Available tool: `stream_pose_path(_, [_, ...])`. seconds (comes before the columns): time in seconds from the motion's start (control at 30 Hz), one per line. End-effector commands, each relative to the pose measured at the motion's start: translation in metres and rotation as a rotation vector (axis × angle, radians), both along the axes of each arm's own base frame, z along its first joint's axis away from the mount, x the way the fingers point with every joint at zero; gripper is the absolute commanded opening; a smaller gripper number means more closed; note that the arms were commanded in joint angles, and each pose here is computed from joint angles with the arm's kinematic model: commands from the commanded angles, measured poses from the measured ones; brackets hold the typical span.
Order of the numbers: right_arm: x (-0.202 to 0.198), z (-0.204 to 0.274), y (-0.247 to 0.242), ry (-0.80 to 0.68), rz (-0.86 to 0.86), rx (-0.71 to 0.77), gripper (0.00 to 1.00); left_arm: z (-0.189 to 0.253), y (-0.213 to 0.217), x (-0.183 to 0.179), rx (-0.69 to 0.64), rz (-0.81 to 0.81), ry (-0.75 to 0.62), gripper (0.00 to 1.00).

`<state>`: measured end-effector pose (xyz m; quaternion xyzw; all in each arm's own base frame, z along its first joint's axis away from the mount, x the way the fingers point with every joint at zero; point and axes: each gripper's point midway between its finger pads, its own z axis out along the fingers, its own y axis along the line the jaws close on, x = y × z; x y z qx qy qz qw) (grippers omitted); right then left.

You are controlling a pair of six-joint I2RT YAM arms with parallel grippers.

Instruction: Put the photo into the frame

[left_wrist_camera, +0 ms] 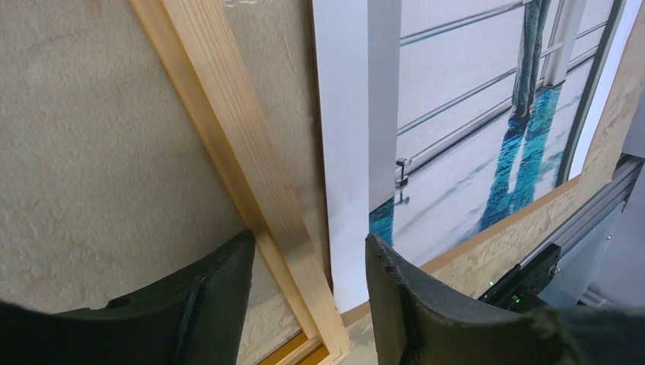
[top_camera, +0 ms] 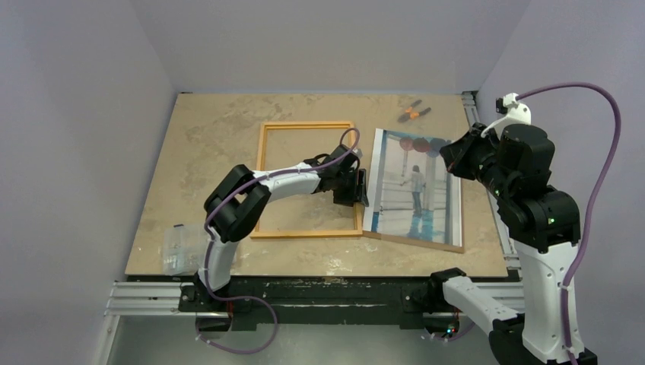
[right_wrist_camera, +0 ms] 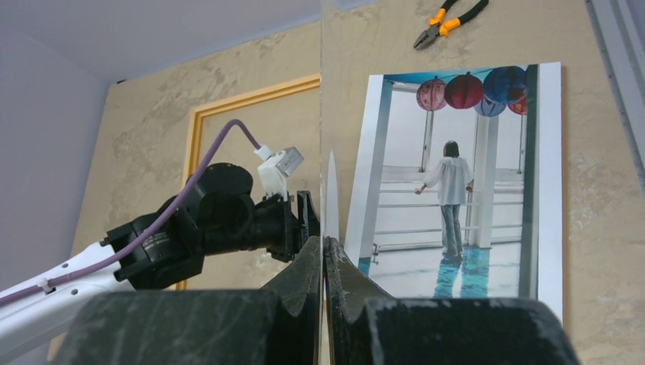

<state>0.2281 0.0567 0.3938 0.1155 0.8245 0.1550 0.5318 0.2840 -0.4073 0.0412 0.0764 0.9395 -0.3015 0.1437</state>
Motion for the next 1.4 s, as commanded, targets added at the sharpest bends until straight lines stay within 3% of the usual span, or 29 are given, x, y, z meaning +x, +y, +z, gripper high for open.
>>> stream_pose_path(0.0, [-0.001, 0.021, -0.008, -0.063, -0.028, -0.02, 0.0, -0.002, -0.016, -0.005, -0.005, -0.033, 0.007, 0.49])
stream_pose_path(0.17, [-0.001, 0.021, -0.008, -0.061, -0.028, -0.021, 0.0, -0.003, -0.028, -0.012, -0.015, -0.059, 0.012, 0.28])
stream_pose_path(0.37, [0.001, 0.019, -0.006, -0.055, -0.022, -0.012, 0.0, -0.002, -0.041, -0.025, -0.031, -0.103, 0.013, 0.12])
stream_pose_path(0.73, [0.003, 0.013, -0.003, -0.043, -0.013, -0.007, 0.0, 0.003, -0.063, -0.04, -0.095, -0.051, 0.071, 0.0])
stream_pose_path(1.17, [0.005, 0.004, -0.001, -0.021, -0.005, -0.009, 0.0, 0.028, -0.089, -0.039, -0.23, 0.052, 0.082, 0.0])
stream_pose_path(1.23, [0.005, 0.004, 0.0, -0.02, -0.001, -0.009, 0.0, 0.038, -0.092, -0.04, -0.291, 0.046, 0.064, 0.12])
stream_pose_path(1.37, [0.004, 0.002, 0.001, -0.016, 0.008, -0.004, 0.0, 0.055, -0.083, -0.04, -0.357, 0.037, 0.007, 0.46])
